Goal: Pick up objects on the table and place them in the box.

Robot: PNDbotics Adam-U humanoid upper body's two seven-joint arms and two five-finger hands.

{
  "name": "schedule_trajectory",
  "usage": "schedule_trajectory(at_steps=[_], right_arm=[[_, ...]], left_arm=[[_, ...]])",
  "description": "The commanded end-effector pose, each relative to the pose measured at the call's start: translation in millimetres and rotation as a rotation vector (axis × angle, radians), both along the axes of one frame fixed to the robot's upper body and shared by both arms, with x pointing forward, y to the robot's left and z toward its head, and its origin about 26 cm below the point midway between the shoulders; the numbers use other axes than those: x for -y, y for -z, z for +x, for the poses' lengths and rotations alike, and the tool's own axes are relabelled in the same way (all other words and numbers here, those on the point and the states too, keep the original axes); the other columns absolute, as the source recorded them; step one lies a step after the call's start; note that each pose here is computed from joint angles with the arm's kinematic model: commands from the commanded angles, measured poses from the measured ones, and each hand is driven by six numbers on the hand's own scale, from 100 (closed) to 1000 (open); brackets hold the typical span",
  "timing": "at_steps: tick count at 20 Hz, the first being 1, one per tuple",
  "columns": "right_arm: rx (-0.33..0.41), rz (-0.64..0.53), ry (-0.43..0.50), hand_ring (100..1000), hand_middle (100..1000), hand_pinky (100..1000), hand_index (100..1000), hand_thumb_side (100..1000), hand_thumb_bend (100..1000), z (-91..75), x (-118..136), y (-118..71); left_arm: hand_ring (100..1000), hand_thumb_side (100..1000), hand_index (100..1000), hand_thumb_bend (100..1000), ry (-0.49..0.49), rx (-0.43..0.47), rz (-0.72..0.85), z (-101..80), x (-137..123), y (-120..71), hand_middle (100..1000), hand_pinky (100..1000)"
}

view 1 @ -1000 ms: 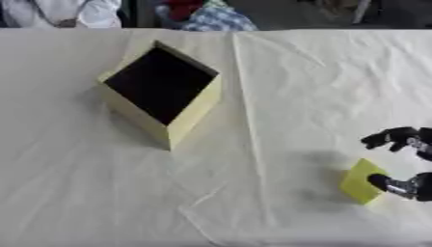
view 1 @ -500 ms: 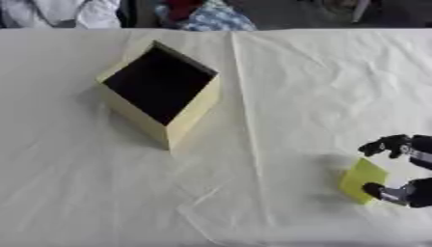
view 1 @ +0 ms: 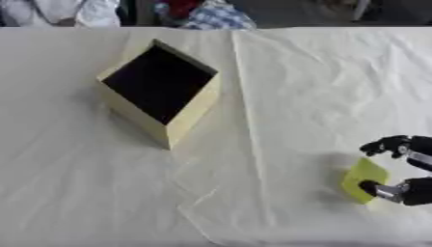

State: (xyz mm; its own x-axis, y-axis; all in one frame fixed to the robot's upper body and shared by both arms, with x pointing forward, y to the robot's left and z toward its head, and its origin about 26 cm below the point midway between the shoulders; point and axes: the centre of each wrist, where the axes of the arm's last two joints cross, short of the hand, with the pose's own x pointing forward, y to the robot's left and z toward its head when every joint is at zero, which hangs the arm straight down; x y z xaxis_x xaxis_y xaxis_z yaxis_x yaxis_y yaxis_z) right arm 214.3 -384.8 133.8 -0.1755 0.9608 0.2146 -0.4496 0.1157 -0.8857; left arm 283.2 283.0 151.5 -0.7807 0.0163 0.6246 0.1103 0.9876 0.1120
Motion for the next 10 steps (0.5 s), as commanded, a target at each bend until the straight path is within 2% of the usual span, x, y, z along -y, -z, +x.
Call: schedule_trajectory(at_steps=[1, 10], right_arm=[[-0.004, -0.025, -0.008, 877, 803, 790, 934, 800, 386, 0.1, -2.1, -4.7], [-0.068, -0.017, 0.000, 866, 791, 779, 931, 805, 383, -1.0, -5.2, -0.1]], left_arm=[[809, 715, 670, 100, 0.012, 0.030, 0.019, -0.8, 0.3, -9.1, 874, 719], [810, 714, 669, 100, 0.015, 0.031, 0.022, -0.7, 0.6, -9.1, 875, 720]])
